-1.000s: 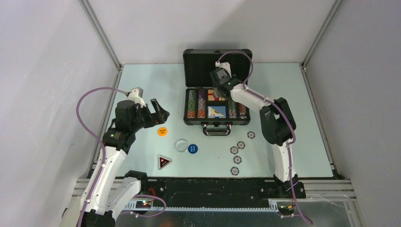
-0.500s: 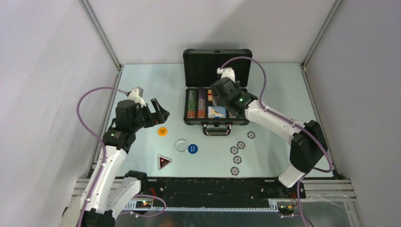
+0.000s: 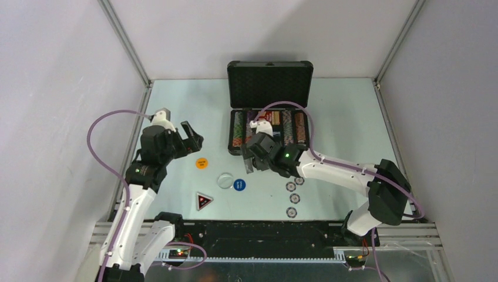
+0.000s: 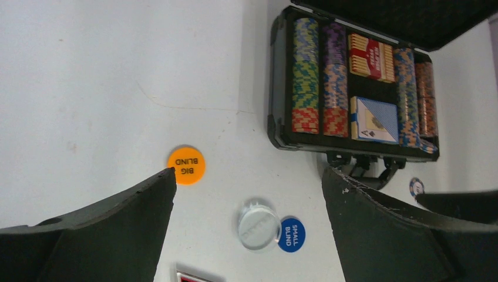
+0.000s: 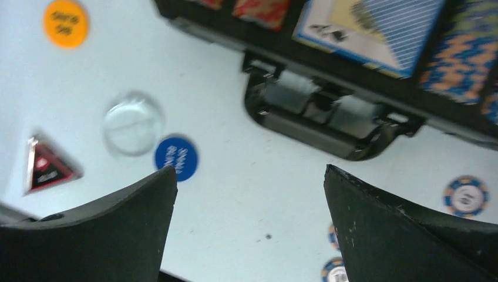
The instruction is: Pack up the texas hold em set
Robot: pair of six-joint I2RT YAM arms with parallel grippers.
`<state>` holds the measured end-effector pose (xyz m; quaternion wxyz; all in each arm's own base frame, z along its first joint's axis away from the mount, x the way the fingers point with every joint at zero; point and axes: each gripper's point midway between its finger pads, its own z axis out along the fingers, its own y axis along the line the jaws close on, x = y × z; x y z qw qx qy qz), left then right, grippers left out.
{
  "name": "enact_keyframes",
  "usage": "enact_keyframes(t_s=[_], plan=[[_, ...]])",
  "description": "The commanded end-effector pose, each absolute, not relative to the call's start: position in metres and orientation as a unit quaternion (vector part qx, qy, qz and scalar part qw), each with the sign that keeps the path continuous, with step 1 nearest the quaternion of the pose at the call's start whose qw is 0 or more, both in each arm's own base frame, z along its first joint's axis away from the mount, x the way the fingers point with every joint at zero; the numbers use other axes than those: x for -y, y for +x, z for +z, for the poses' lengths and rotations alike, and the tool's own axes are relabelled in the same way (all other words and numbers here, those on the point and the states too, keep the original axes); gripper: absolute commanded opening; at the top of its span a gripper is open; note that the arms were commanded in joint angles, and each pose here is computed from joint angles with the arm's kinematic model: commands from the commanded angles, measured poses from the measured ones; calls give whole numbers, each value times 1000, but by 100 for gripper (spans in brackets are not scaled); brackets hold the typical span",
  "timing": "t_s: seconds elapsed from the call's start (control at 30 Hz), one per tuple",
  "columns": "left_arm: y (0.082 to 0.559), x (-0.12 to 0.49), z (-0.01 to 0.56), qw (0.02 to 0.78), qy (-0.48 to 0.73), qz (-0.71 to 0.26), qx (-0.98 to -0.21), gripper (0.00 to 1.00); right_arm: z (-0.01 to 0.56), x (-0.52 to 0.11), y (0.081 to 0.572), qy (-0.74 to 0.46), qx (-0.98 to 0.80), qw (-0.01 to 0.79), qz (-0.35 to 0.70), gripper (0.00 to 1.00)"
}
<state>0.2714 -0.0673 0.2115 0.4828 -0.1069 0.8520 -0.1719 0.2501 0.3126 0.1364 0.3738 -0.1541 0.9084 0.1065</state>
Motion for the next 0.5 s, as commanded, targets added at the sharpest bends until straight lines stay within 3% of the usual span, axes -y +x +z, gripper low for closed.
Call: enact_keyframes(t_s=[0.0,0.47], plan=[[271,42,214,501,-144,-118,-845,98,147,-351,223,-139,-905,355,189,99],[259,12,219,522,-189,-56,-830,98,94,-444,175,-234,-911,273,200,99]])
